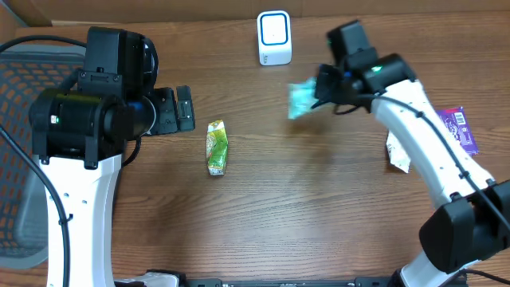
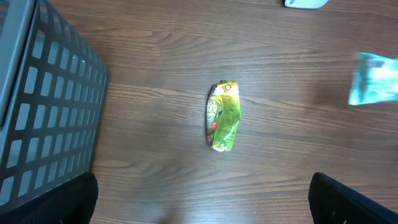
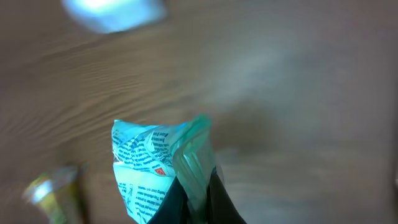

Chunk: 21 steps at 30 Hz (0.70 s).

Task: Scan the item barcode
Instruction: 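Move the packet right and release it near the right edge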

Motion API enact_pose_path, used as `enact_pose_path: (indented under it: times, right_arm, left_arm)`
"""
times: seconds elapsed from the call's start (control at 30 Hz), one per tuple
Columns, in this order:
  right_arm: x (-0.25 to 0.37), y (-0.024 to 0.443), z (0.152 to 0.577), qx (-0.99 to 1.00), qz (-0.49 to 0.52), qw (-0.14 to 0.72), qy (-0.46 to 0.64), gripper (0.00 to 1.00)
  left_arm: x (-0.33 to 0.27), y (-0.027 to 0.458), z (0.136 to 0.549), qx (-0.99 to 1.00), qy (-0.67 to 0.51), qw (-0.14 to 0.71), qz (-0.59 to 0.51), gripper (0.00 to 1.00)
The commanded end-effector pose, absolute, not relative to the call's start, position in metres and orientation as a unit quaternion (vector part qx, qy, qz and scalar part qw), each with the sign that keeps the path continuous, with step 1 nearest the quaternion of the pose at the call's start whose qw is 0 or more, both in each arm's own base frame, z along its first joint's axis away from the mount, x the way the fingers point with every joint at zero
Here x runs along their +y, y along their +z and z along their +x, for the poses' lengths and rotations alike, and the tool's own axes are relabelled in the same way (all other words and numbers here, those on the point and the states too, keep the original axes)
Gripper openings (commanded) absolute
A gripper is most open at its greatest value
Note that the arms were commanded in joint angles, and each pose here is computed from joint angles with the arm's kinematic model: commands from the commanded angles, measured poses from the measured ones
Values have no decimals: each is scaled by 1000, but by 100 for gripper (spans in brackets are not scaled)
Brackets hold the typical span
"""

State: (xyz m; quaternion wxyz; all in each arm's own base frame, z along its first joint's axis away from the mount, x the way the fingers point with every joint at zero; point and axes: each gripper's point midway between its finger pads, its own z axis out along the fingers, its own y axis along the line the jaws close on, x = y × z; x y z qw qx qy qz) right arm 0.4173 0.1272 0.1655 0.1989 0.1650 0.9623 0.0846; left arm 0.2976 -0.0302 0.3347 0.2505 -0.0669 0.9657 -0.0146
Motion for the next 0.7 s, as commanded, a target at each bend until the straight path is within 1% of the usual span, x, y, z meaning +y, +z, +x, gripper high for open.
enact_pose_path:
  times: [0.0,0.13,0.3,0.43,0.53,0.57,0.6,0.67]
  right_arm:
    - [69,153,416,915,353,188,49,4]
    - [26,131,402,872,464,154,32,4]
    - [-4,101,388,827,546,132,19,4]
    - [-12,79,381,821,555,130,7,4]
    - [-23,75,373,828,542,136,-28,4]
    - [-26,76,372,836,529,140,-40,17]
    - [-28,78,372,844,514,142,-46,42]
    - [-29,82,374,869,470,143,-52,78]
  left_arm:
    - [-30,336,298,964,-16,253,-74,100]
    - [-30,336,298,964,-16,253,-74,100]
    - [-30,336,298,964,-16,253,-74,100]
    - [-30,336,298,964,-16,253,-74,100]
    - [-30,336,298,964,-16,253,-74,100]
    - [-30,336,298,964,-16,253,-74,99]
    - [-30,336,298,964,-16,253,-74,99]
    - [-30,336,298,964,-16,253,-74,100]
